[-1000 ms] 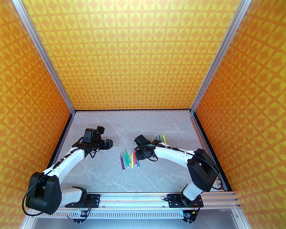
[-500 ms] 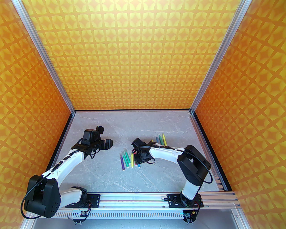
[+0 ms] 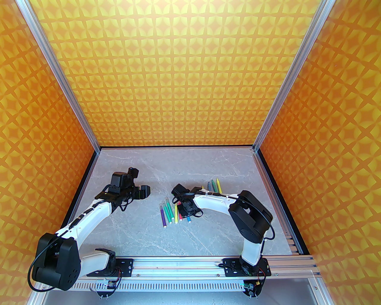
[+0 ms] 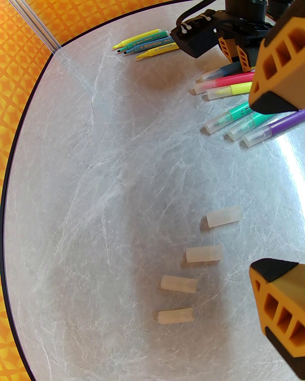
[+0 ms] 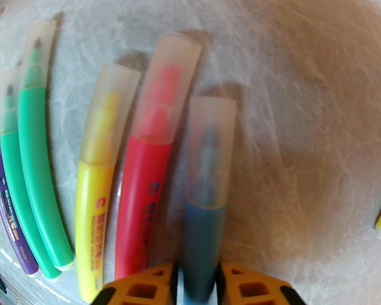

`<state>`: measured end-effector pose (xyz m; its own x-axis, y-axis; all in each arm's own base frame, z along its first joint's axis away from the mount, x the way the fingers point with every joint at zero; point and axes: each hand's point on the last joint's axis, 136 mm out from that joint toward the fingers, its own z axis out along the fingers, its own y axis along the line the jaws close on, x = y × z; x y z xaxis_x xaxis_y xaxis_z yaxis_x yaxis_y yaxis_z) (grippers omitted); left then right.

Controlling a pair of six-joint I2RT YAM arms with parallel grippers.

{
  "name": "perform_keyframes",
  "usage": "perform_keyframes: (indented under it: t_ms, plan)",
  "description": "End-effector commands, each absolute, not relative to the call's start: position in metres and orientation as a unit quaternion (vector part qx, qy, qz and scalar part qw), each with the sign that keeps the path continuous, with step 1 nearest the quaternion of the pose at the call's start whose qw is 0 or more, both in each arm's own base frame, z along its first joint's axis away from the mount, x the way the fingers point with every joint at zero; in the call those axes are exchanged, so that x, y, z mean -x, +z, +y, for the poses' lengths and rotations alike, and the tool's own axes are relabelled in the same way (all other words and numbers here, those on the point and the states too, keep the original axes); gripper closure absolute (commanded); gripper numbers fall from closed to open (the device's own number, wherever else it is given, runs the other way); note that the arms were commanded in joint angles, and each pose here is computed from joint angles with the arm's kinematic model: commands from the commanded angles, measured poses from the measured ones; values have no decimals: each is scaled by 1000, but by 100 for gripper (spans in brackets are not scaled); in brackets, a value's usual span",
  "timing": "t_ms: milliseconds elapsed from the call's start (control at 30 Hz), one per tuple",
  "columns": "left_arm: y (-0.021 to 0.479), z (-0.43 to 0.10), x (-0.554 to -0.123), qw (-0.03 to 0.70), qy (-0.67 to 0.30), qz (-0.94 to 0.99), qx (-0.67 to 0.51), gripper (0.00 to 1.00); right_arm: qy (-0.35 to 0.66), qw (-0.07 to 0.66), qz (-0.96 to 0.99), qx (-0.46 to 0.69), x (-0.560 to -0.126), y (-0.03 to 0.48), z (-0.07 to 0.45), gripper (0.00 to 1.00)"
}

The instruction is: Open the pen caps

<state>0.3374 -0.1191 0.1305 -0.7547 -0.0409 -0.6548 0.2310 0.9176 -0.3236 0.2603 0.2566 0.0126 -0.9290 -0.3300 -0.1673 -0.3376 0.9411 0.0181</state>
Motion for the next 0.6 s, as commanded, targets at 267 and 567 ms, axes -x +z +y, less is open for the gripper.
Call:
perform_keyframes:
  t_ms: [267, 567]
  plan:
    - [131, -125, -335, 355, -210, 909, -65, 15, 9, 96, 982, 163, -269, -6, 252, 100]
    - [148, -163, -325, 334, -322, 880, -108, 15, 232, 189, 922, 246, -258, 89, 314, 100]
